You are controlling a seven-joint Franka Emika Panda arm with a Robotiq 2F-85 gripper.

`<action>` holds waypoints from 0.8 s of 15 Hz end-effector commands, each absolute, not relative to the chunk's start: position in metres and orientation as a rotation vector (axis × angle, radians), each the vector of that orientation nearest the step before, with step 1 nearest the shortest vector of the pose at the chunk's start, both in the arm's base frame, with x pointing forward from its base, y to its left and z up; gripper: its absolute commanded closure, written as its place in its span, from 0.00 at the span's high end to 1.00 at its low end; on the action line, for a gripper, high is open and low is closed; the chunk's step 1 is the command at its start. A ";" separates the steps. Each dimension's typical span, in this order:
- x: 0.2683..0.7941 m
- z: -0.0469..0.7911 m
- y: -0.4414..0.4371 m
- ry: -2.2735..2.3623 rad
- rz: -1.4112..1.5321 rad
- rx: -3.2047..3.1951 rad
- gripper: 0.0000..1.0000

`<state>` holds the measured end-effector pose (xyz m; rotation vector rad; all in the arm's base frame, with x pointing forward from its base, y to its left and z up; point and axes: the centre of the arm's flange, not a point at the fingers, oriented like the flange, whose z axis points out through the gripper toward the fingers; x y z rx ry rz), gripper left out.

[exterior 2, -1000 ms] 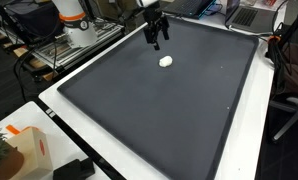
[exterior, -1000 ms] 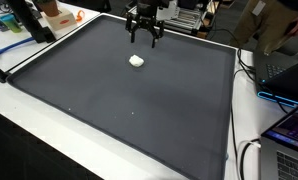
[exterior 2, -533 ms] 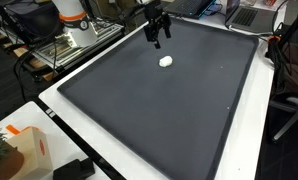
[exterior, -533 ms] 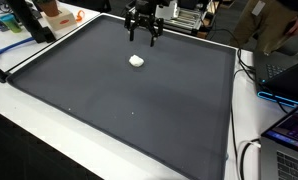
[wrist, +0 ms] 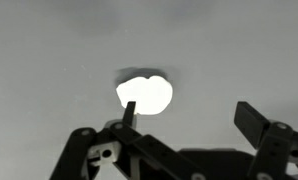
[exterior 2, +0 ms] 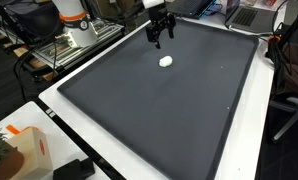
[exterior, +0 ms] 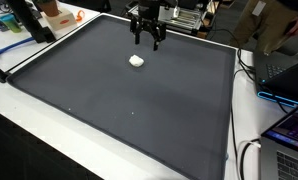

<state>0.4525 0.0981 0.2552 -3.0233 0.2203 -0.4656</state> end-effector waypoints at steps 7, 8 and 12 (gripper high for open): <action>0.475 0.352 0.070 0.366 -0.366 -3.025 1.00; 0.477 0.358 0.067 0.375 -0.352 -3.030 1.00; 0.479 0.356 0.067 0.355 -0.377 -3.046 1.00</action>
